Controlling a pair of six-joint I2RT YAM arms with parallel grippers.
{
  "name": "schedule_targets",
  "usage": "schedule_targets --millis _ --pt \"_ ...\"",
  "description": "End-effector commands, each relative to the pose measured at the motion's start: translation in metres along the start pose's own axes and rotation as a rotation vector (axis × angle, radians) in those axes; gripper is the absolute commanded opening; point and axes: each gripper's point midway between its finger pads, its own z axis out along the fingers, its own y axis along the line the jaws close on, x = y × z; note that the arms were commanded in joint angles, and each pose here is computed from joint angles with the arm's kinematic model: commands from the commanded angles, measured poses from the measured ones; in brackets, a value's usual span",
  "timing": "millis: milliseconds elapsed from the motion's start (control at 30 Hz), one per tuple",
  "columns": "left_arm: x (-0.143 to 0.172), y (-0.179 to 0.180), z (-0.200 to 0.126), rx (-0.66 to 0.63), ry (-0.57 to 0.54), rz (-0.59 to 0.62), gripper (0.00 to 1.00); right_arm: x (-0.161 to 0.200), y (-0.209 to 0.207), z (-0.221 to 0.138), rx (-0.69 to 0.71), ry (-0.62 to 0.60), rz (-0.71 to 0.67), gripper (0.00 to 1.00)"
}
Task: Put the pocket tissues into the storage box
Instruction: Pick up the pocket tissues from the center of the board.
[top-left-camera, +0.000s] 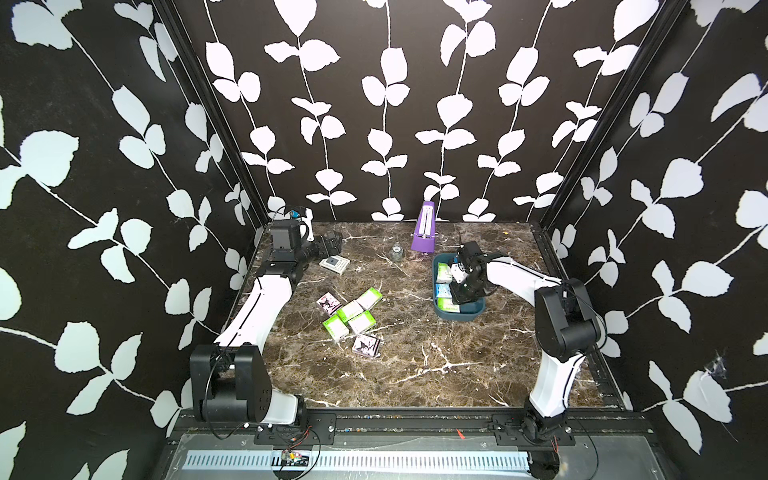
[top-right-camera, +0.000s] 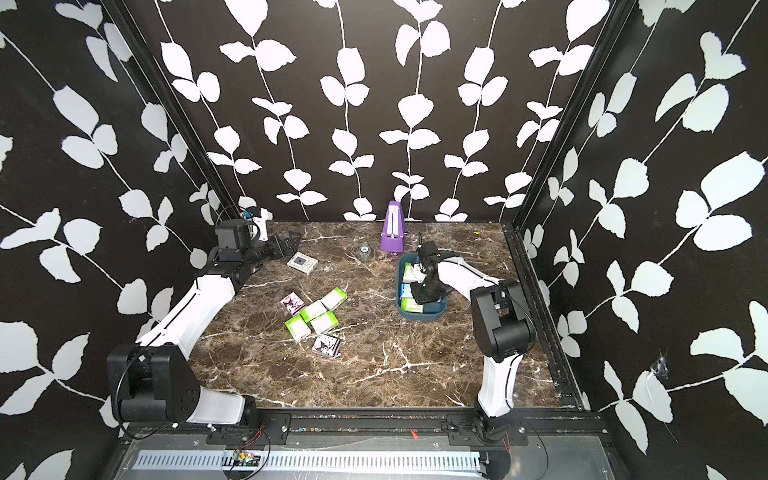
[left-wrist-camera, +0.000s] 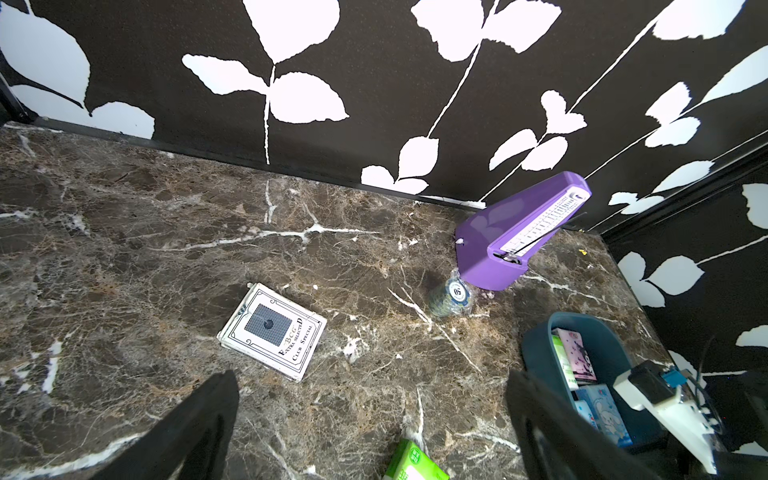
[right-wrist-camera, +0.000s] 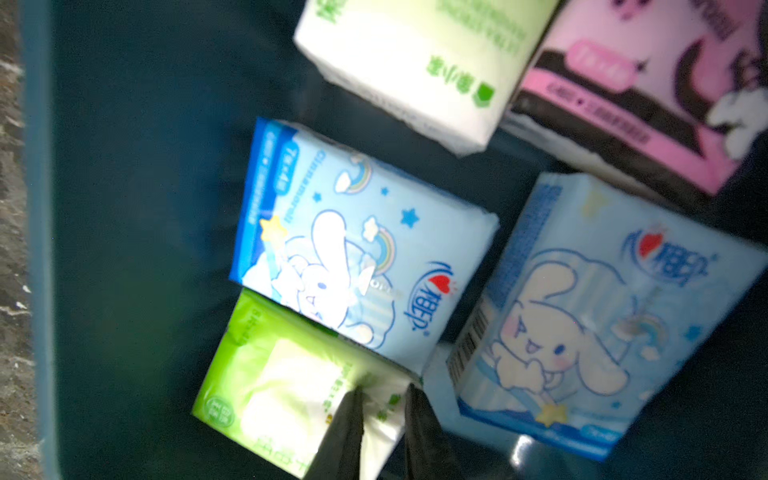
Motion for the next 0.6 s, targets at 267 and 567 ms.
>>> schedule_targets --millis 267,567 --pt "-0.018 -0.008 -0.008 0.026 -0.048 0.005 0.99 -0.039 0.016 -0.073 0.032 -0.216 -0.054 0.41" --pt "-0.019 -0.017 -0.011 0.068 -0.053 0.000 0.99 -0.063 0.083 -0.114 0.034 -0.437 -0.222 0.60"
